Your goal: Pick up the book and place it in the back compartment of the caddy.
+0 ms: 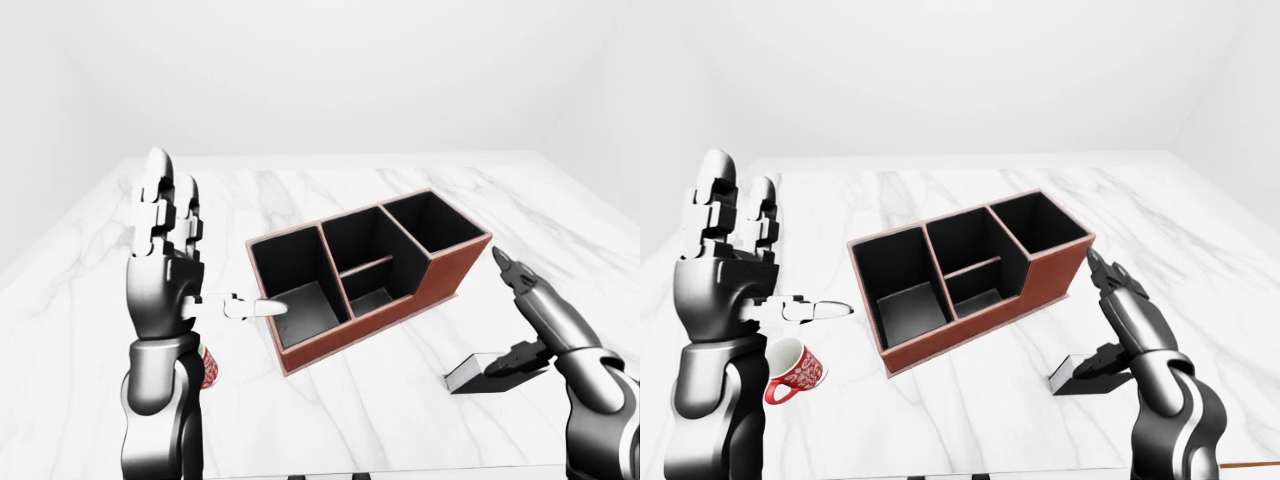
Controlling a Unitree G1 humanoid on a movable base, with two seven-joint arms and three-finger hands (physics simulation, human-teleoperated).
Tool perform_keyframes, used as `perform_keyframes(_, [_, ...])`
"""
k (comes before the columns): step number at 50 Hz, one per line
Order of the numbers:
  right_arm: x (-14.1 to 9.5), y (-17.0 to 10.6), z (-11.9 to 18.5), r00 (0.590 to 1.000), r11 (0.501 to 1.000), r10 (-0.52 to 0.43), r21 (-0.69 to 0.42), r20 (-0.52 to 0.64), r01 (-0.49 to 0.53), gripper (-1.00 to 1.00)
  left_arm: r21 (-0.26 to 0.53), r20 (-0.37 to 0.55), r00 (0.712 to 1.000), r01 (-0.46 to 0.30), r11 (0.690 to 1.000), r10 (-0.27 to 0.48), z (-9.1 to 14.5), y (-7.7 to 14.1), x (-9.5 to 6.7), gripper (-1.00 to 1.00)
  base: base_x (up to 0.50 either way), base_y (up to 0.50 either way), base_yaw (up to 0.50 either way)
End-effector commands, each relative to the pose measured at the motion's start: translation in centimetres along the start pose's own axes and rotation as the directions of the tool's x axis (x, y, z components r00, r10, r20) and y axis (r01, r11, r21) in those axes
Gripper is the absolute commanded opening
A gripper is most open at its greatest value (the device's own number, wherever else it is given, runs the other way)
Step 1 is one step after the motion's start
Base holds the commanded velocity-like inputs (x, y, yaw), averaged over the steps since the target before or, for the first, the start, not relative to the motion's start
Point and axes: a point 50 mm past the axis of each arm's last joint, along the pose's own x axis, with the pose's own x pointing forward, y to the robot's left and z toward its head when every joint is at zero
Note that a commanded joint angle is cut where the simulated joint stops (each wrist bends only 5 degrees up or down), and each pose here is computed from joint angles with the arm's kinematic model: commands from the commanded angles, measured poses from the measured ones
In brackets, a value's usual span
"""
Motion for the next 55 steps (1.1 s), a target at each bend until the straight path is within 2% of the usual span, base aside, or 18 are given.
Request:
perform_keyframes(1, [0.0,0.4,-0.4,1.0,1.0,0.016,-0.017,-0.011,-0.017,1.0,0.001,0.005,1.0,0.0,1.0,0.0,0.1,0.0,0.0,1.0,0.0,0.0,0.0])
perform_keyframes(55, [0.4,2.2,-2.5,0.995,0.993,0.075,-0.086,-0.071,-0.081,1.0,0.0,-0.01,1.0,0.0,1.0,0.0,-0.2,0.0,0.0,1.0,0.0,0.0,0.0])
